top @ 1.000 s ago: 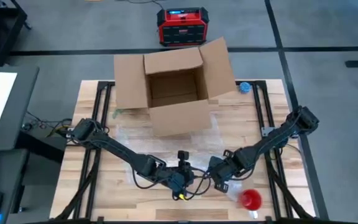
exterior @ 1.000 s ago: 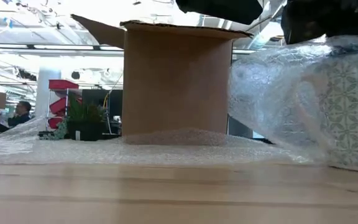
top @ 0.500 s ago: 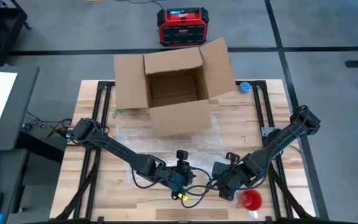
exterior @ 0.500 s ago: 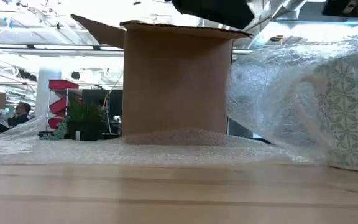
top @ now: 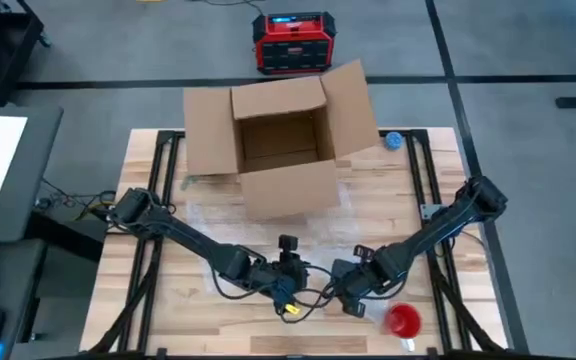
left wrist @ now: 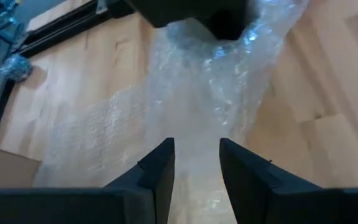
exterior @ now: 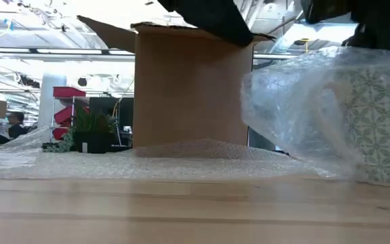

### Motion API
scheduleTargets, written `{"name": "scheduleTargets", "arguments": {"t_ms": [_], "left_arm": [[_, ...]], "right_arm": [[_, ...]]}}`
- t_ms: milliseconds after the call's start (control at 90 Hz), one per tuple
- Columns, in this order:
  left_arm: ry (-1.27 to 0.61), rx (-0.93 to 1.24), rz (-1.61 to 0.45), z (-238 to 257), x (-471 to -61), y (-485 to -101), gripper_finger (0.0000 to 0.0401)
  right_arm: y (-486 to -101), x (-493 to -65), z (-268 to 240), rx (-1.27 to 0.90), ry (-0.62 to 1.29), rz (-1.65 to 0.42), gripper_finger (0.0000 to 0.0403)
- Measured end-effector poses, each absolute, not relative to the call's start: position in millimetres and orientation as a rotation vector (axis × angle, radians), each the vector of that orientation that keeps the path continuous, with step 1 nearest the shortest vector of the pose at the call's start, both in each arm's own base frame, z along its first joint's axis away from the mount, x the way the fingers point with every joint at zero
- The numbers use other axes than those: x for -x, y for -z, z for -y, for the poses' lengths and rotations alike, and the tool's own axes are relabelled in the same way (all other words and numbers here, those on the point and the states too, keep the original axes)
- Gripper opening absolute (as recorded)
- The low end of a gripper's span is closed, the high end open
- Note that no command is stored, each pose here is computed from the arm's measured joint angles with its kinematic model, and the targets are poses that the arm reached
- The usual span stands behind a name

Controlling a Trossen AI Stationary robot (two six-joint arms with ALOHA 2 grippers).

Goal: Wrap mug
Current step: Wrap the green patterned mug into the bubble wrap

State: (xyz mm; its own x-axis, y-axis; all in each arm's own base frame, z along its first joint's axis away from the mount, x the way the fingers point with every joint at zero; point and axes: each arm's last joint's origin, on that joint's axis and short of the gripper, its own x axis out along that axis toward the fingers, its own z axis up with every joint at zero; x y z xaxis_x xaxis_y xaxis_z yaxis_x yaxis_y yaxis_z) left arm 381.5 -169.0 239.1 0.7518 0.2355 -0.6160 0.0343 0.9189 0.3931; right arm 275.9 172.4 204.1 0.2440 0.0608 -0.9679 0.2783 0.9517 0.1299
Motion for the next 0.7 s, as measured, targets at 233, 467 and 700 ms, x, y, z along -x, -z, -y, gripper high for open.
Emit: {"name": "scheduleTargets", "arguments": {"t_ms": [233,467,700], "left_arm": [[-0.120,-0.414,-0.754,165.7,-378.8,-233.9,0.0107],[-0.161,-0.408,-0.757,158.4,-366.3,-225.4,0.0107],[-0.172,-0.330,-0.626,146.8,-343.6,-250.9,0.0107]], "right_arm": [[-219.5,-265.5,-181.2,-0.261,0.110,-1.297,0.0000],[-238.3,-251.3,-189.9,-0.287,0.084,-1.222,0.0000],[-210.8,-251.3,-177.4,-0.322,0.141,-1.233,0.0000]]}}
